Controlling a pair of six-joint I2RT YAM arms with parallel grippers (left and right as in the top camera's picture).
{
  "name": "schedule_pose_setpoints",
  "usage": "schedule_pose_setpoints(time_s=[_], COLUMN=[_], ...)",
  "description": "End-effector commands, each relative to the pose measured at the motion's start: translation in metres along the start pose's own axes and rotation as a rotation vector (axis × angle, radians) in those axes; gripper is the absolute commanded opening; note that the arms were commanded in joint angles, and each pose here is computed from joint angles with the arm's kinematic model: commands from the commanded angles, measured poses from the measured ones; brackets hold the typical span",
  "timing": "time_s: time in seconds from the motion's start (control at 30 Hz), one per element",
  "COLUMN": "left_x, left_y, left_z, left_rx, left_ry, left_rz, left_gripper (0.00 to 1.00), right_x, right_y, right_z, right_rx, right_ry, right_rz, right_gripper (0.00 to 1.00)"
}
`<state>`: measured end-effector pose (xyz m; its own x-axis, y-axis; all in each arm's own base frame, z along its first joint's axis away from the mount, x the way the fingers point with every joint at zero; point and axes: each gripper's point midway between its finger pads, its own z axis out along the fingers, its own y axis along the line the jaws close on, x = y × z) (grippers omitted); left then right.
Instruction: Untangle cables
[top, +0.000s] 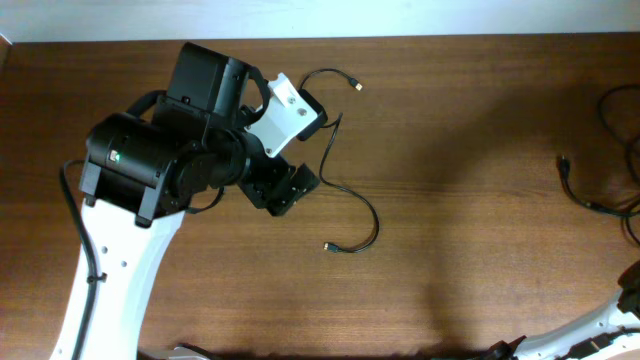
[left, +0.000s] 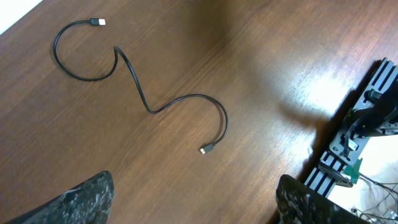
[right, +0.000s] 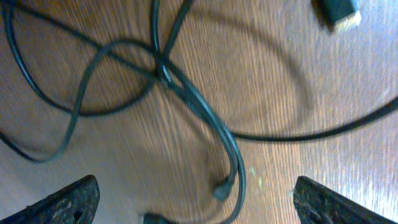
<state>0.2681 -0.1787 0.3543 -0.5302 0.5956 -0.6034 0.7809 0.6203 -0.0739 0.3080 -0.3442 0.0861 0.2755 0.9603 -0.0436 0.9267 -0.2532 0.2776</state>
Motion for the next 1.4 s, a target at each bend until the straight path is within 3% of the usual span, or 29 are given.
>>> schedule_pose_setpoints(time_s=[0.0,0.1,0.13,0.27,0.37,0.5,0.67,0.8,0.93,0.97,1.03,1.13,1.23,1.27,1.33,1.37], left_x=[-0.001,-0.003,-0.007,-0.007,-0.003,0.0,0.026,0.037,0.038,0.038,0.038,0.039,0.039,0.039,0.039,0.039], left_y=[-0.001,0.001,0.003,0.027,0.049,0.065,0.134,0.149,0.148,0.148,0.147,0.145,0.145,0.145,0.143,0.142], left_z=[0.002,0.002,0.002,0.001,-0.004,-0.009,-0.043,-0.052,-0.052,-0.052,-0.051,-0.051,-0.05,-0.05,-0.05,-0.049], left_rx=[0.018,0.005,-0.004,-0.136,-0.263,-0.305,-0.456,-0.444,-0.44,-0.44,-0.436,-0.425,-0.425,-0.425,-0.416,-0.409], left_ry=[-0.001,-0.008,-0.025,-0.006,0.02,0.013,-0.035,-0.064,-0.058,-0.057,-0.059,-0.054,-0.053,-0.053,-0.053,-0.056], left_rz=[0.018,0.034,0.041,0.046,0.003,-0.032,-0.322,-0.405,-0.406,-0.407,-0.406,-0.409,-0.409,-0.409,-0.41,-0.409], left_gripper=[0.84,0.86,0.87,0.87,0.88,0.88,0.86,0.86,0.86,0.86,0.86,0.86,0.86,0.86,0.86,0.86], right_x=[0.046,0.151,0.202,0.354,0.44,0.52,0.606,0.654,0.672,0.675,0.665,0.629,0.574,0.542,0.386,0.356], right_y=[0.03,0.068,0.07,0.029,-0.027,-0.054,-0.023,-0.024,-0.048,-0.051,-0.052,-0.046,-0.023,-0.002,0.073,0.08], right_z=[-0.008,-0.012,-0.013,-0.022,-0.04,-0.051,-0.072,-0.086,-0.079,-0.077,-0.059,-0.04,-0.06,-0.088,-0.188,-0.203], right_rx=[-0.094,-0.21,-0.223,-0.196,-0.198,-0.282,-0.55,-0.702,-0.67,-0.664,-0.552,-0.392,-0.319,-0.354,-0.427,-0.434], right_ry=[0.128,0.32,0.38,0.505,0.656,0.635,0.553,0.535,0.573,0.56,0.493,0.394,0.371,0.327,-0.086,-0.157], right_rz=[-0.107,-0.497,-0.724,-1.551,-2.01,-2.237,-1.973,-1.975,-2.0,-2.012,-1.962,-1.929,-1.83,-1.818,-1.565,-1.503], right_gripper=[0.99,0.99,0.99,0.99,0.99,0.99,0.99,0.99,1.0,0.76,0.04,0.04,0.04,0.04,0.04,0.04])
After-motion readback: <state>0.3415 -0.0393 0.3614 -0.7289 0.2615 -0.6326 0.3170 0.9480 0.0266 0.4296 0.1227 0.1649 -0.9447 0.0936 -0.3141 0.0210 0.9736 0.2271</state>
